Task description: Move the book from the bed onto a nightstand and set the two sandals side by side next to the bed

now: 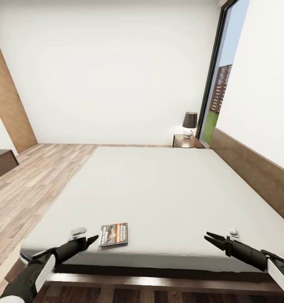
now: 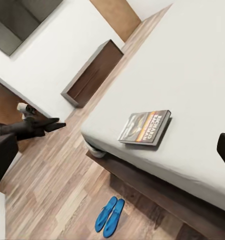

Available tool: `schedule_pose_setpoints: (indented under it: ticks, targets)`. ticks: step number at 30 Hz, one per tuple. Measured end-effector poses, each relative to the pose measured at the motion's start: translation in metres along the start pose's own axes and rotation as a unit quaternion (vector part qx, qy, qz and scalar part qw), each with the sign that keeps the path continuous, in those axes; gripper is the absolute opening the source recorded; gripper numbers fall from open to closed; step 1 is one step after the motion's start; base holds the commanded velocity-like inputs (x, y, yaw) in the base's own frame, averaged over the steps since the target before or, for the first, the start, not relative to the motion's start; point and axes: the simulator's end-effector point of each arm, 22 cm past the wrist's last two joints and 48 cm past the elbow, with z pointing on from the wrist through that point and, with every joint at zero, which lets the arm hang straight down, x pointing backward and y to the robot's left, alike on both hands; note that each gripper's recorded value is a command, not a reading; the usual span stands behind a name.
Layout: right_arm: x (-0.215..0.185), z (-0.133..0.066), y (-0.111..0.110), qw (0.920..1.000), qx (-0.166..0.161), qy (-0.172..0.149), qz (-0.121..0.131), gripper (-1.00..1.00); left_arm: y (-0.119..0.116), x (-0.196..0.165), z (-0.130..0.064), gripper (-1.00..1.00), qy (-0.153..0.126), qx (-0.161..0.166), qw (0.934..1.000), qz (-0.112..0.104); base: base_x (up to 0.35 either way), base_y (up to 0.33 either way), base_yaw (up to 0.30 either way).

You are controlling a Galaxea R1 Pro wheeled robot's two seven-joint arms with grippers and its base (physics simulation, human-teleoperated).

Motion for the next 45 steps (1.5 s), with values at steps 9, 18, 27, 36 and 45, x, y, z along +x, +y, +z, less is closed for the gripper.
schedule_pose_setpoints:
  ticks: [9, 18, 27, 36, 45]
  targets:
    - [0.002, -0.001, -0.002, 1.0, 0.004, 0.001, 0.006, 1.0, -0.094, -0.103, -0.049, 1.0, 0.06, 0.035, 0.9965, 0.046, 0.0, 0.0, 0.0]
    - [0.003, -0.001, -0.002, 1.0, 0.004, 0.001, 0.006, 1.0, -0.111, -0.142, 0.023, 1.0, 0.109, -0.005, 0.9939, -0.011, 0.0, 0.0, 0.0]
    - [0.003, 0.0, -0.002, 1.0, 0.003, 0.001, 0.006, 1.0, -0.135, -0.127, 0.04, 1.0, 0.136, -0.006, 0.9907, 0.004, 0.011, 0.0, 0.0]
    - [-0.001, 0.0, -0.001, 1.0, 0.001, -0.003, -0.005, 1.0, -0.129, -0.074, 0.062, 1.0, 0.165, -0.006, 0.9861, -0.013, 0.045, 0.0, 0.0]
    - [-0.002, 0.0, 0.0, 1.0, -0.001, -0.004, -0.006, 1.0, -0.121, -0.068, 0.07, 1.0, 0.149, -0.009, 0.9887, -0.011, 0.001, 0.0, 0.0]
